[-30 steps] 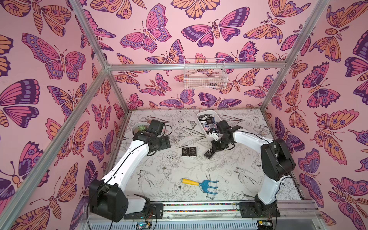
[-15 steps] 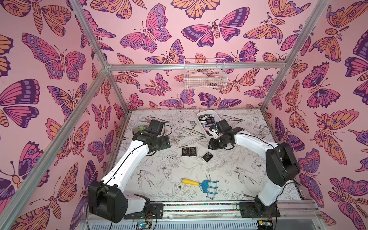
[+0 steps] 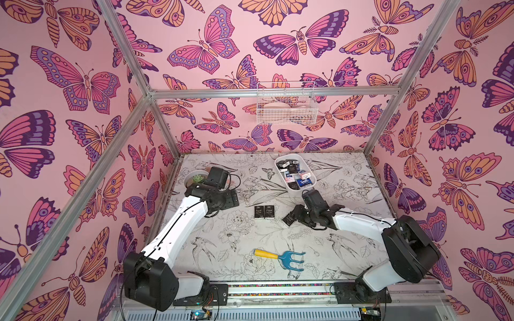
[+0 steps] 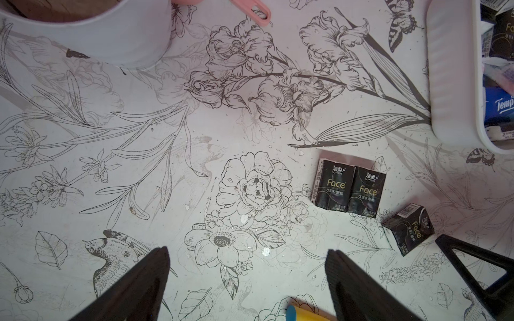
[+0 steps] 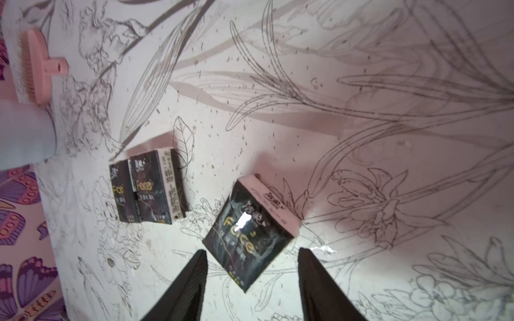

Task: Take the pocket tissues out of the storage box
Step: Place the pocket tissues at the center of the board, then adjust the pocket tissues at the center of the board.

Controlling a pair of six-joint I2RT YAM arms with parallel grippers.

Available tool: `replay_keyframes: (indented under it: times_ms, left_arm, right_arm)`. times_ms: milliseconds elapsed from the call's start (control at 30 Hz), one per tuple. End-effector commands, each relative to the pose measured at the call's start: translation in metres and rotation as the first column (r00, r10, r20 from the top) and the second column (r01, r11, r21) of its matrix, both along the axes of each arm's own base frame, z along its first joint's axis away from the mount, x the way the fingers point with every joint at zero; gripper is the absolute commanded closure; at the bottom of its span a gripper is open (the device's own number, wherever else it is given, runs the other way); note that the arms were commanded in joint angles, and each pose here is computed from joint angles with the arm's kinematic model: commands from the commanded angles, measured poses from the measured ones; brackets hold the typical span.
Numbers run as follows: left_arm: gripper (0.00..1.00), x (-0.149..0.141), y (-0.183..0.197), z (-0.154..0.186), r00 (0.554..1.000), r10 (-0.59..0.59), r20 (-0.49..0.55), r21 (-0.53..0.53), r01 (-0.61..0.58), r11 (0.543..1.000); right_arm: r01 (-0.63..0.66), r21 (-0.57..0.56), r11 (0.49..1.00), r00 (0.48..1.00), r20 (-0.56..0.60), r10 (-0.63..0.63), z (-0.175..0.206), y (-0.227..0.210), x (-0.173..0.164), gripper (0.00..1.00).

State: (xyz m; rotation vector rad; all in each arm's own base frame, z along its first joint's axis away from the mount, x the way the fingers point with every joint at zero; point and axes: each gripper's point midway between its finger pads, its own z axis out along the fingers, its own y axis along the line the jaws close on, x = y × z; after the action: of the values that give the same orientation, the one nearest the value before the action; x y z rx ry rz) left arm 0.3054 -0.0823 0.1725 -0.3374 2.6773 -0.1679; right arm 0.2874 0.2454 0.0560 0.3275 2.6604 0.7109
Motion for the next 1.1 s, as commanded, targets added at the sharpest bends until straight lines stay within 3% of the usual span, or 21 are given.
replay_keyframes:
  times_ms: [0,767,1067]
  left_arm:
    - [0.06,-0.001,0.0,0.003,1.0,-0.013,0.014,0.003,0.013,1.0]
    - [0.06,-0.002,0.001,0.002,1.0,-0.014,0.012,0.009,0.014,1.0]
    - [0.06,-0.005,0.004,0.003,1.0,-0.009,0.019,0.017,0.008,1.0]
  right_arm:
    - [0.093,0.033,0.995,0.995,0.03,-0.094,0.009,-0.001,0.01,0.44]
    - [0.074,0.017,0.997,0.994,-0.078,-0.072,-0.024,0.003,-0.009,0.43]
    - [0.059,0.016,0.998,0.995,-0.083,-0.058,-0.03,0.011,-0.011,0.59]
